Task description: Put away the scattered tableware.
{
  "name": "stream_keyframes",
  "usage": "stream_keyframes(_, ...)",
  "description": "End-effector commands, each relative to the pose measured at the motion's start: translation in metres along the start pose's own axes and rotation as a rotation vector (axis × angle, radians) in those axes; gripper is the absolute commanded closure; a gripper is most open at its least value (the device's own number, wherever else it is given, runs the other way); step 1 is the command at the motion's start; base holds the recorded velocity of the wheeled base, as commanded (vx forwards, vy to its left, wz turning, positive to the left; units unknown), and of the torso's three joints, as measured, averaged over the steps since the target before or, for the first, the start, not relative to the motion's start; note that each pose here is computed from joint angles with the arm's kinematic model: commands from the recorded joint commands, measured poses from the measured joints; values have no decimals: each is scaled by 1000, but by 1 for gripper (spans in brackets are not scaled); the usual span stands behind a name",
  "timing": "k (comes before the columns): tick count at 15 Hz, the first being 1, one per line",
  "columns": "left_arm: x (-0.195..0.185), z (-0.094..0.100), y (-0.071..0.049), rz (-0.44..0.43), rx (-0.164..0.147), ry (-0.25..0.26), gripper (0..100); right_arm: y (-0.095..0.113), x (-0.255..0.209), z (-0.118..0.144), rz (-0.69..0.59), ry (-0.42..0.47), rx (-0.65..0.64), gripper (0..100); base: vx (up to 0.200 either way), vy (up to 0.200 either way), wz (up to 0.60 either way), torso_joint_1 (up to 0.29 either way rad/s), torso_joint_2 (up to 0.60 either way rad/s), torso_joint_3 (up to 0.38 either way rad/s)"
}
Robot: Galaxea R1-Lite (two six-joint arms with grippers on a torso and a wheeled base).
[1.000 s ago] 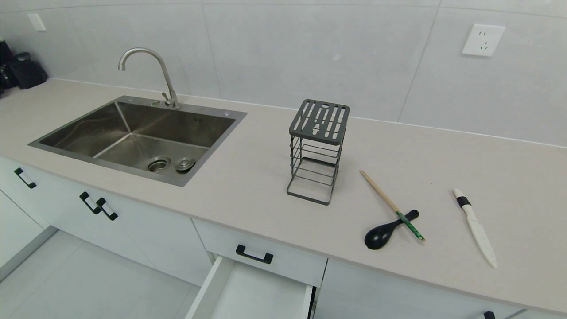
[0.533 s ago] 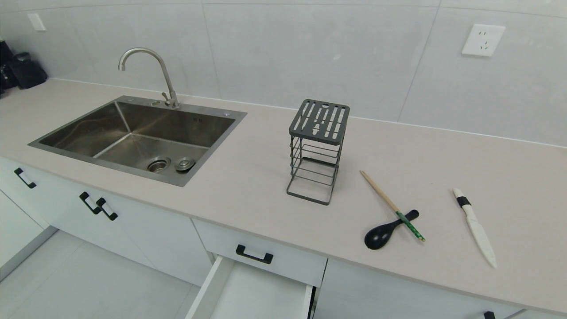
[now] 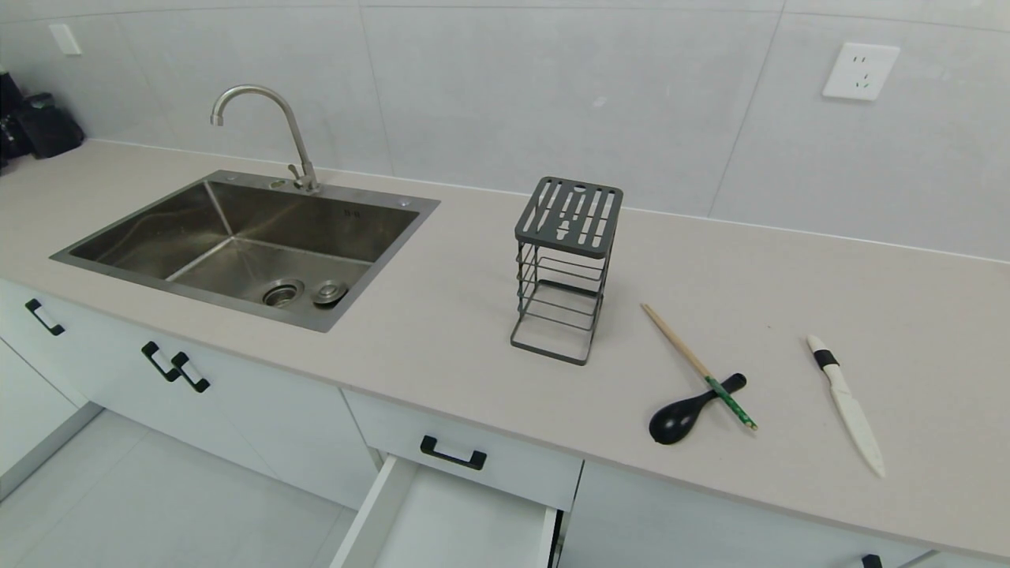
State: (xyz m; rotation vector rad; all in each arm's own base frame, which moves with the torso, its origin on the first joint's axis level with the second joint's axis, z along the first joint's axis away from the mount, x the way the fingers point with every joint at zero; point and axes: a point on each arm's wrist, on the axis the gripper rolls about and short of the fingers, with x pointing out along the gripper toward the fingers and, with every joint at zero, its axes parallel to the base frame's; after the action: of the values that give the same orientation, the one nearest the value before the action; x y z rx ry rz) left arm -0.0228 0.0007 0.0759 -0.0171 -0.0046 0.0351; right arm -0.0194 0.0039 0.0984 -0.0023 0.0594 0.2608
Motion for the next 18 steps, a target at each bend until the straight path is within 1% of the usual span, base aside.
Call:
stream_keyframes(1,0,0,0,2,-4,0,0,-3,15,36,79,90,11,0,0,0,0,0,0,0)
stream_keyframes(2,0,0,0,2,-4,0,0,-3,15,36,79,90,11,0,0,0,0,0,0,0)
stream_keyframes(3,0,0,0,2,-8,0,0,-5,29,43,110,184,15,0,0,0,0,0,0,0)
stream_keyframes(4,0,0,0,2,-8,0,0,-5,39,42,143,249,17,0,0,0,0,0,0,0)
stream_keyframes(5,0,0,0,2,-8,0,0,-5,46,43,167,289,17,0,0,0,0,0,0,0)
stream_keyframes(9,0,0,0,0,0,0,0,-7,81,46,181,380,-10,0,0,0,0,0,0,0)
stream_keyframes(11,0,0,0,-1,3,0,0,-9,99,41,172,451,5,0,0,0,0,0,0,0)
stream_keyframes(16,0,0,0,-6,6,1,0,-12,126,35,161,530,15,0,0,0,0,0,0,0)
stream_keyframes(18,0,0,0,-4,5,1,0,-14,137,33,160,535,-3,0,0,0,0,0,0,0)
